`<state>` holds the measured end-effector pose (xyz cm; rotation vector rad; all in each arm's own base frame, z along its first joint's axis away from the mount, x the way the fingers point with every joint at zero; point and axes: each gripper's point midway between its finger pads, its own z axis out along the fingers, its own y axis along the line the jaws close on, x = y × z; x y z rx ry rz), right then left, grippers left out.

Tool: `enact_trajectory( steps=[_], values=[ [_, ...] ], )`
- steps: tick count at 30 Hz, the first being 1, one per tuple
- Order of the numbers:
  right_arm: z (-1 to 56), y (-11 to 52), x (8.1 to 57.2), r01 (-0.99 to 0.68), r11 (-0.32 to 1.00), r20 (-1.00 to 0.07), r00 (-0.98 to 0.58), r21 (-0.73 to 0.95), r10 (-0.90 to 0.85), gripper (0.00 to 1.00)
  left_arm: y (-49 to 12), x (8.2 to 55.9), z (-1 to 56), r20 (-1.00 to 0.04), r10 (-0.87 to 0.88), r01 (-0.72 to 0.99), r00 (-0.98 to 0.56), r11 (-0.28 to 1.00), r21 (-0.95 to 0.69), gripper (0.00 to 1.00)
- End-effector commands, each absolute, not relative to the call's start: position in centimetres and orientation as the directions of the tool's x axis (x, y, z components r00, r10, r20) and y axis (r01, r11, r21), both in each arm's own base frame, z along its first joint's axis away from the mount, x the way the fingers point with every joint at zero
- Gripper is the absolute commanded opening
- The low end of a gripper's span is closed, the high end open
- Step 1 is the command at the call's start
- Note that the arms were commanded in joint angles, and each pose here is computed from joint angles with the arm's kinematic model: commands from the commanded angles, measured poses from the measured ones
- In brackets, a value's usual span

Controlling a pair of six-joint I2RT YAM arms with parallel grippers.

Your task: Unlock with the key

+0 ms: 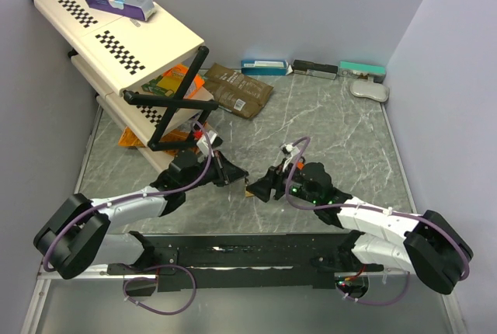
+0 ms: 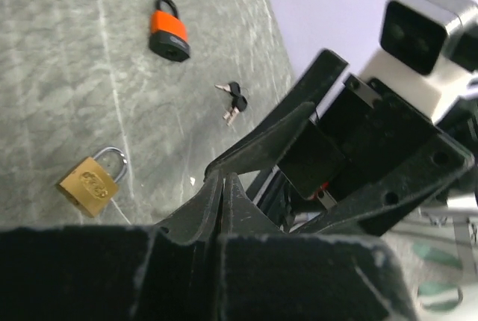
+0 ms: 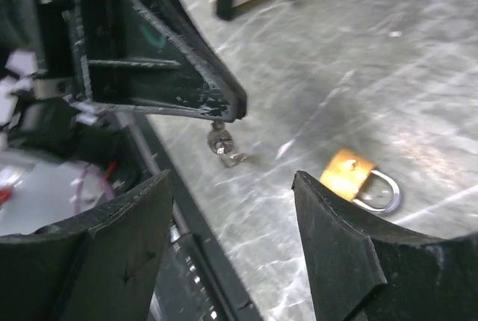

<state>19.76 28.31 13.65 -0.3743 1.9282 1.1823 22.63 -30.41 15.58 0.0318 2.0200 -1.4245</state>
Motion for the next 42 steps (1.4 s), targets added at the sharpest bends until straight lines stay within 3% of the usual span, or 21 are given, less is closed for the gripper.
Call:
enact_trajectory(
  steps=[1, 15, 25, 29, 31, 32, 34, 35, 36, 40, 42],
  values=[
    [17.3, 29.4, 17.7, -0.727, 0.316, -0.791, -0.586, 0.609, 0.176, 0.70, -31.5, 21.1, 18.8, -0.612, -0.256, 0.542, -0.748, 0.298, -0.786, 0.01],
    [18.0, 30.2, 17.4, -0.736, 0.248, -0.777, -0.597, 0.630, 0.202, 0.48, -32.0, 19.4, 20.6, -0.613, -0.237, 0.589, -0.754, 0.171, -0.790, 0.01],
    [17.9, 30.2, 17.6, -0.723, 0.249, -0.765, -0.604, 0.644, 0.224, 0.10, -32.0, 19.1, 20.7, -0.620, -0.229, 0.599, -0.750, 0.161, -0.784, 0.01],
    [17.7, 30.1, 18.0, -0.707, 0.273, -0.758, -0.610, 0.653, 0.232, 0.00, -32.1, 18.9, 20.8, -0.630, -0.223, 0.613, -0.744, 0.146, -0.776, 0.01],
    [17.4, 30.0, 18.3, -0.693, 0.294, -0.752, -0.616, 0.659, 0.234, 0.00, -32.1, 18.9, 20.8, -0.640, -0.218, 0.624, -0.736, 0.147, -0.768, 0.01],
    [17.4, 29.9, 18.3, -0.689, 0.300, -0.751, -0.616, 0.660, 0.238, 0.00, -32.1, 19.0, 20.8, -0.643, -0.219, 0.625, -0.734, 0.154, -0.765, 0.04],
    [16.7, 29.5, 18.9, -0.655, 0.343, -0.738, -0.626, 0.673, 0.250, 0.00, -32.2, 19.2, 20.7, -0.652, -0.210, 0.630, -0.729, 0.168, -0.758, 0.31],
    [16.6, 29.3, 19.1, -0.644, 0.359, -0.735, -0.628, 0.676, 0.257, 0.00, -32.2, 19.4, 20.7, -0.657, -0.209, 0.634, -0.724, 0.175, -0.754, 0.46],
    [16.3, 29.1, 19.4, -0.630, 0.377, -0.730, -0.631, 0.679, 0.262, 0.00, -32.2, 19.7, 20.9, -0.664, -0.216, 0.637, -0.716, 0.187, -0.748, 0.73],
    [14.5, 27.8, 20.8, -0.544, 0.458, -0.695, -0.662, 0.703, 0.279, 0.00, -31.9, 20.7, 20.3, -0.699, -0.215, 0.650, -0.682, 0.259, -0.714, 0.99],
    [13.4, 26.6, 21.6, -0.487, 0.506, -0.673, -0.677, 0.712, 0.298, 0.00, -31.6, 21.8, 19.8, -0.717, -0.233, 0.644, -0.657, 0.321, -0.694, 0.99]
  ],
)
